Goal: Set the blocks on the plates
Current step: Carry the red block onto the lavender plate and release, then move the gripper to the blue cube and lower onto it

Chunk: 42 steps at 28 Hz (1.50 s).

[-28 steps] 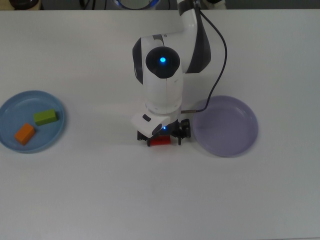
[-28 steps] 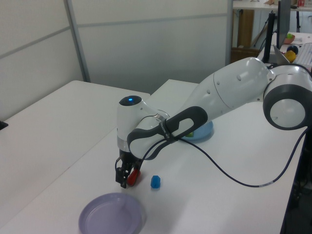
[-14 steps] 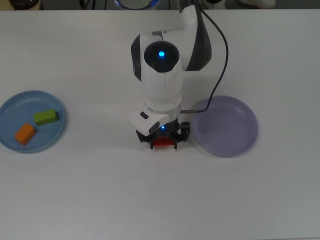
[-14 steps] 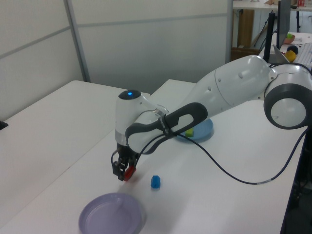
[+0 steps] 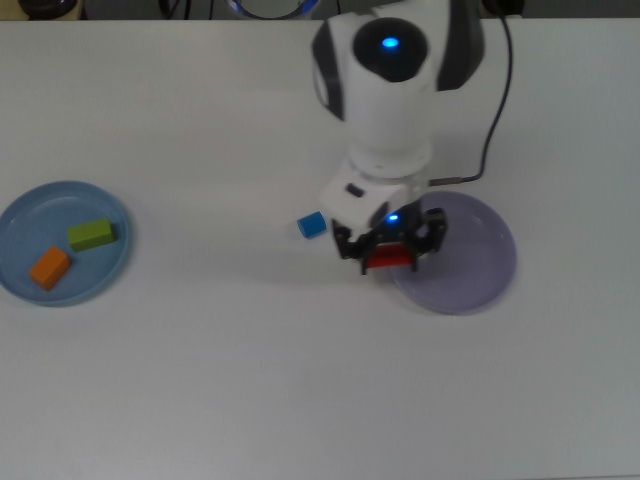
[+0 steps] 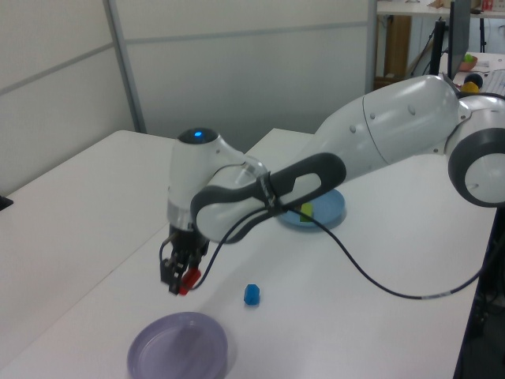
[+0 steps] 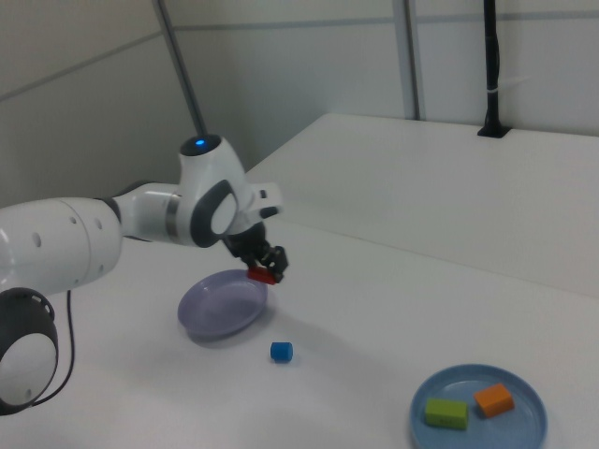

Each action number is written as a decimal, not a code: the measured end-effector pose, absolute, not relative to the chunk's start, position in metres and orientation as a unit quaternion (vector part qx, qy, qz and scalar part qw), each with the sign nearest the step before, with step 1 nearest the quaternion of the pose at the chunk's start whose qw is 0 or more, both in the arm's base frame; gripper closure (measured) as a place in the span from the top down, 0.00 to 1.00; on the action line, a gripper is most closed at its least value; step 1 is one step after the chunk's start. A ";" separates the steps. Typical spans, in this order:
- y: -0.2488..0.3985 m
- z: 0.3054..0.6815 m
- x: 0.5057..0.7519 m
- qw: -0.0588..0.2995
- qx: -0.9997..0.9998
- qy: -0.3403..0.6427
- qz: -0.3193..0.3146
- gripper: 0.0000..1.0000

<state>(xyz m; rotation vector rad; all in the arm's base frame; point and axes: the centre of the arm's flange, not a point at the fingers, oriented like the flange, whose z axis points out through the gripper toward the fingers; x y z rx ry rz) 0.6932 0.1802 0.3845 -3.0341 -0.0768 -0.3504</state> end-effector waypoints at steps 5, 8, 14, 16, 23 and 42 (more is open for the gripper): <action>0.233 0.373 0.677 0.038 -0.992 -0.054 -0.106 0.67; 0.253 0.366 0.669 0.031 -0.992 -0.059 -0.103 0.67; 0.261 0.358 0.666 0.028 -0.993 -0.062 -0.098 0.67; 0.262 0.355 0.666 0.028 -0.993 -0.062 -0.096 0.67; 0.272 0.347 0.659 0.021 -0.994 -0.073 -0.083 0.84; 0.159 0.400 0.657 -0.040 -0.987 -0.157 0.009 1.00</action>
